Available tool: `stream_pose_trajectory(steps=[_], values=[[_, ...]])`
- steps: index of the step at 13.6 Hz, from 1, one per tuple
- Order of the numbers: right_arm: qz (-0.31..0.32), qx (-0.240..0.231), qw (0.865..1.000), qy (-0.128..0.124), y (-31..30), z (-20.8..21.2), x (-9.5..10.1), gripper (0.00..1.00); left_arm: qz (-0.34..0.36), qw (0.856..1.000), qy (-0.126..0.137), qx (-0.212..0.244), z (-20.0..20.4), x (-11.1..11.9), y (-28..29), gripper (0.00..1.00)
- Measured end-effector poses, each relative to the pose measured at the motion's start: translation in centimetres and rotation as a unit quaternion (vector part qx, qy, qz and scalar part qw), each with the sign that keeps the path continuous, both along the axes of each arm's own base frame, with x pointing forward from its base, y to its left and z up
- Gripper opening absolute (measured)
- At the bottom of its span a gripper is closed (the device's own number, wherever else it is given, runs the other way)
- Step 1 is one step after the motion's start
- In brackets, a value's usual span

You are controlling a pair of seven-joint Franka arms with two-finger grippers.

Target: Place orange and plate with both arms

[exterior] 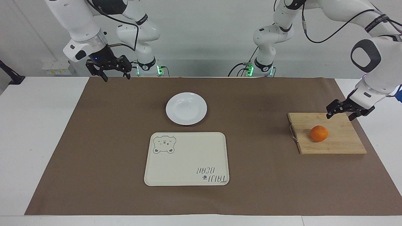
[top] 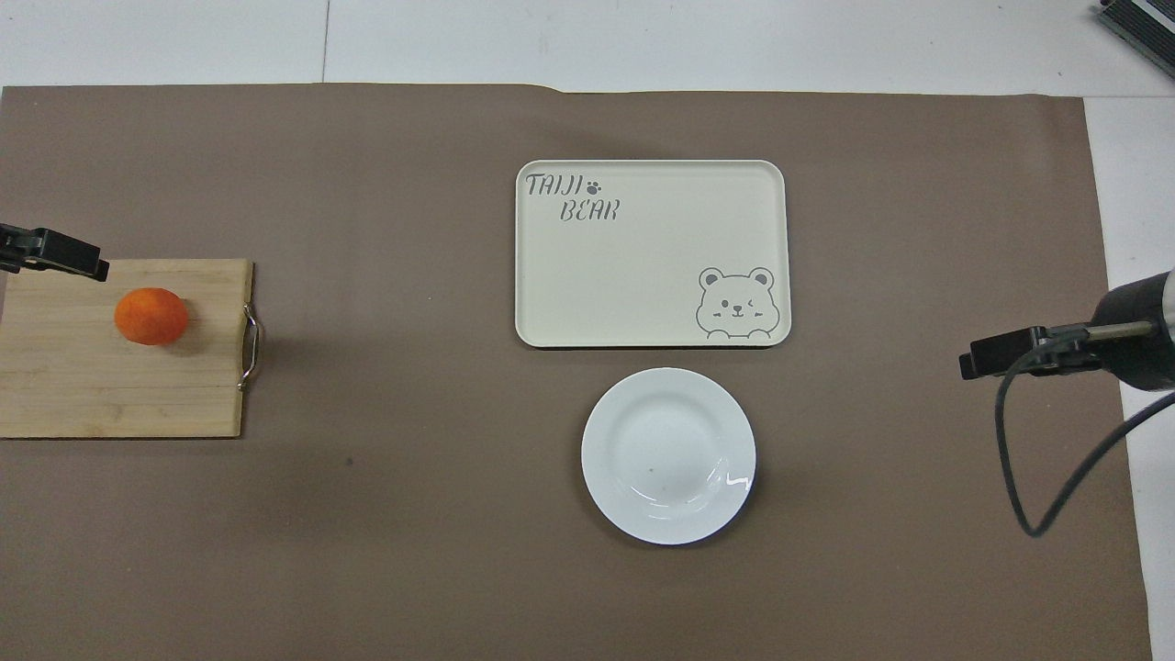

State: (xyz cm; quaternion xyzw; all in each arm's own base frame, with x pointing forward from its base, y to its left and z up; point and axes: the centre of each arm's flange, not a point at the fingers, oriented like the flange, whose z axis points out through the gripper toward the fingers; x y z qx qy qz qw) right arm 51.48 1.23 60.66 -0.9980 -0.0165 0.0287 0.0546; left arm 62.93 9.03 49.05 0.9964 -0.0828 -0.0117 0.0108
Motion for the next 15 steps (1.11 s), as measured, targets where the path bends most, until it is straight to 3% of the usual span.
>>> stream_pose_trajectory(steps=[4, 8, 15], values=[[0.000, -0.003, 1.000, -0.004, -0.1, -0.2, 0.1, 1.00, 0.005, 1.000, 0.000, -0.002, -5.0, 0.1, 0.7, 1.00], [0.002, -0.039, 0.999, -0.015, -0.7, 0.1, 0.3, 1.00, 0.014, 1.000, 0.002, -0.004, -9.3, -0.2, 1.7, 1.00], [0.003, -0.039, 0.999, -0.026, -0.5, 0.3, 0.6, 1.00, 0.024, 1.000, -0.001, -0.005, -15.2, -1.8, 2.5, 1.00]])
